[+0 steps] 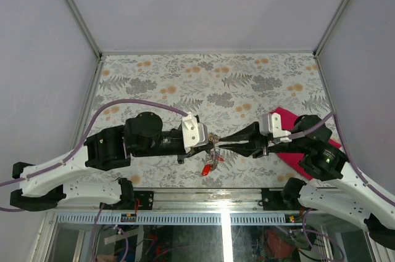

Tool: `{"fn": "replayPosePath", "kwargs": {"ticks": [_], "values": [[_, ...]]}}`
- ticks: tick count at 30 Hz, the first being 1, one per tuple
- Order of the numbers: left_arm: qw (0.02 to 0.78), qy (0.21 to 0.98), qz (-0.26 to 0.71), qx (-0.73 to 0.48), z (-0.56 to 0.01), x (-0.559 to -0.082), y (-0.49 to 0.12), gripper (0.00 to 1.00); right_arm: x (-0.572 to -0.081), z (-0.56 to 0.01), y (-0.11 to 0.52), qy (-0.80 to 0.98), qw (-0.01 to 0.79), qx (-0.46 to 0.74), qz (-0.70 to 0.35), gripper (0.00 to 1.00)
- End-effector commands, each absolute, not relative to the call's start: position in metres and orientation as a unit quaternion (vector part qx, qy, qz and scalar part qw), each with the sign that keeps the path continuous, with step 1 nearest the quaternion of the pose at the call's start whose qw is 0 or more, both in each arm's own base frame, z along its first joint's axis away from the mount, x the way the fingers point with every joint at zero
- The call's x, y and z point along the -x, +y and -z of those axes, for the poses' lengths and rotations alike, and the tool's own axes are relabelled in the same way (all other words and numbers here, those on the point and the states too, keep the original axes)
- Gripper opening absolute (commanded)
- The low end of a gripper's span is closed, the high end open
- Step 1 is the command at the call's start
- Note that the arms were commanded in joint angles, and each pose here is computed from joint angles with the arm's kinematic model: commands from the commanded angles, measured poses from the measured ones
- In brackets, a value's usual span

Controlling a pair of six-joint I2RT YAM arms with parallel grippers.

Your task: Put the keys on the keyring

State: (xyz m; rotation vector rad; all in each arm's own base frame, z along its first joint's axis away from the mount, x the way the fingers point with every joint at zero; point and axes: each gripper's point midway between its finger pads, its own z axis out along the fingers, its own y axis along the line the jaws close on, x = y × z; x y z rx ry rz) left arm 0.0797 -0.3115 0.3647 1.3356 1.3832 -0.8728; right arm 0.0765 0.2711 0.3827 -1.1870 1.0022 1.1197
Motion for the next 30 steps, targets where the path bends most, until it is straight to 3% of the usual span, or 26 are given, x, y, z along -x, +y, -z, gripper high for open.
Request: {"fn": "replayPosePath", "kwargs": {"ticks": [1, 19, 30], "values": [[0.510, 0.562, 0.344, -0.553, -0.380, -0.086, -0.312, 0.00, -0.079, -0.382, 0.271, 0.444, 0.559, 0.527, -0.461, 0.26], [0.483, 0.581, 0.305, -0.580, -0.369, -0.092, -0.313, 0.00, -0.086, -0.359, 0.280, 0.483, 0.516, 0.549, -0.446, 0.25], [0.480, 0.578, 0.310, -0.583, -0.370, -0.089, -0.314, 0.00, -0.092, -0.357, 0.285, 0.491, 0.515, 0.543, -0.445, 0.15]]}}
